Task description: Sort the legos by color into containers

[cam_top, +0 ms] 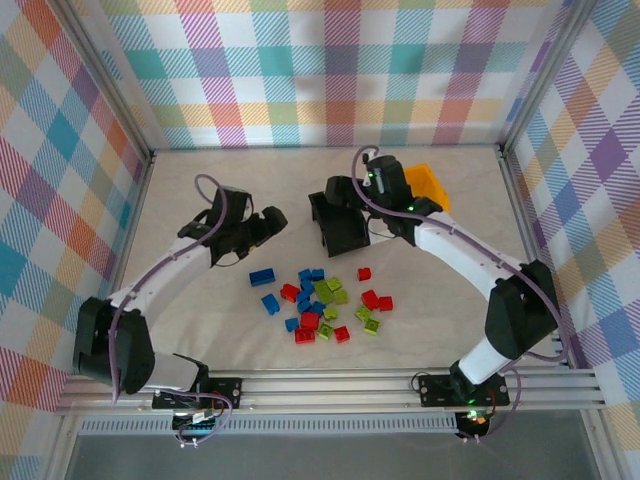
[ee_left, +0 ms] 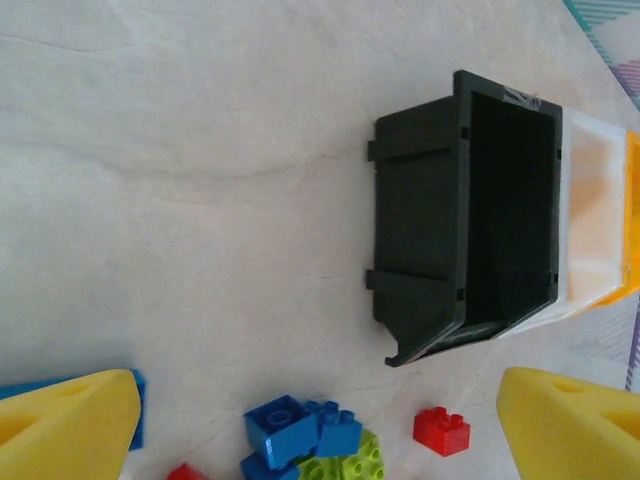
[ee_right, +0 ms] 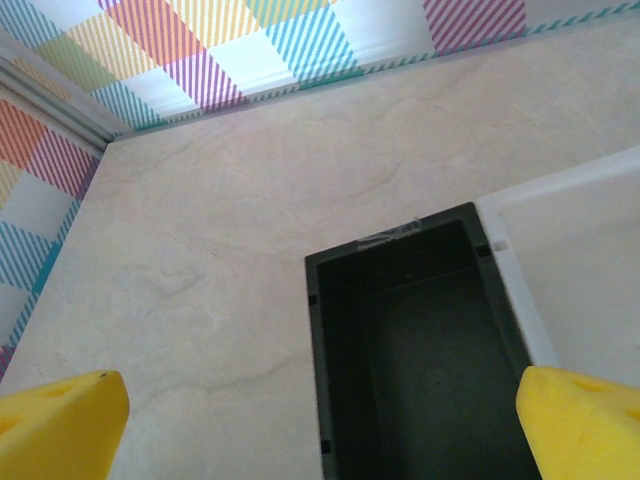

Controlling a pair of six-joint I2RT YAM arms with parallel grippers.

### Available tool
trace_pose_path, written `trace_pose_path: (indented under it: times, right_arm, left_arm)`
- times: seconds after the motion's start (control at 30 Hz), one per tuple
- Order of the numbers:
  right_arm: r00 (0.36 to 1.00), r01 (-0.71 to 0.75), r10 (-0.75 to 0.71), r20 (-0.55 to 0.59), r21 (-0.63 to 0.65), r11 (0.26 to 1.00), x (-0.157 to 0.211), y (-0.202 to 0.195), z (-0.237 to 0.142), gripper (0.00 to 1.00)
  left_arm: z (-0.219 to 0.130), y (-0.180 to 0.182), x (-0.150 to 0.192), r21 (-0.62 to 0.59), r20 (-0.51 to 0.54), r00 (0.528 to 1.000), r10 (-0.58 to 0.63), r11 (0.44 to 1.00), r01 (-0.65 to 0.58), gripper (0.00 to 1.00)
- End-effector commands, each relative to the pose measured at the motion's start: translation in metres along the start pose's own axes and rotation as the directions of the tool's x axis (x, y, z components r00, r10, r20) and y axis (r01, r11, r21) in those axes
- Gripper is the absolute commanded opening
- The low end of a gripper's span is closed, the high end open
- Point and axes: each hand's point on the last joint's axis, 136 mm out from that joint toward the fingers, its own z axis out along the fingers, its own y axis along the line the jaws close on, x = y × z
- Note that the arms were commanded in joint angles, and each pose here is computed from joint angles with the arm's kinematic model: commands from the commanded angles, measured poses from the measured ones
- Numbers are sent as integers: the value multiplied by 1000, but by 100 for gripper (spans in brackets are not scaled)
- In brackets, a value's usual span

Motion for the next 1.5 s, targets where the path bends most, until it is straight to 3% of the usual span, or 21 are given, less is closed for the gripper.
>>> trace_pose_path:
  times: [0.0,0.03,0.1,0.2,0.43,0.67,0.9,1.2,1.47]
  right_arm:
    - [999,-26,29,15,-141,990,-9,-2,-10,100]
    - [998,-45,51,28,-193,980,-12,-5,-14,100]
    - [992,-125,116,-50,-296,947,-12,-10,-22,100]
    - [975,-210,188,-123,-207,956,-9,-38,-22,100]
    - [993,-83,88,80,-57,995,-16,-70,-53,100]
    - [1000,16,-17,25,35,999,-11,-77,-70,100]
    - [999,8,-12,50,64,998,-7,-86,-73,100]
    - [1000,10,-10,10,50,999,6,-92,-66,100]
    - [998,64,-64,-16,46,997,11,-91,-71,100]
  left_arm:
    - [11,-38,-8,84,18,999,43,996,-44,91]
    - [17,-51,-10,107,33,997,64,992,-67,91]
    - [29,-64,-6,103,29,995,93,990,-95,88]
    - [55,-71,-2,50,14,995,103,993,-103,81]
    - [106,-72,1,-70,-18,994,103,992,-104,65]
    - [134,-64,6,-191,-43,990,136,971,-142,43]
    - [143,-56,9,-232,-65,987,150,959,-161,29]
    - [136,-64,4,-238,-135,940,313,911,-337,1]
    - [118,-49,-19,-250,-174,910,376,877,-410,0]
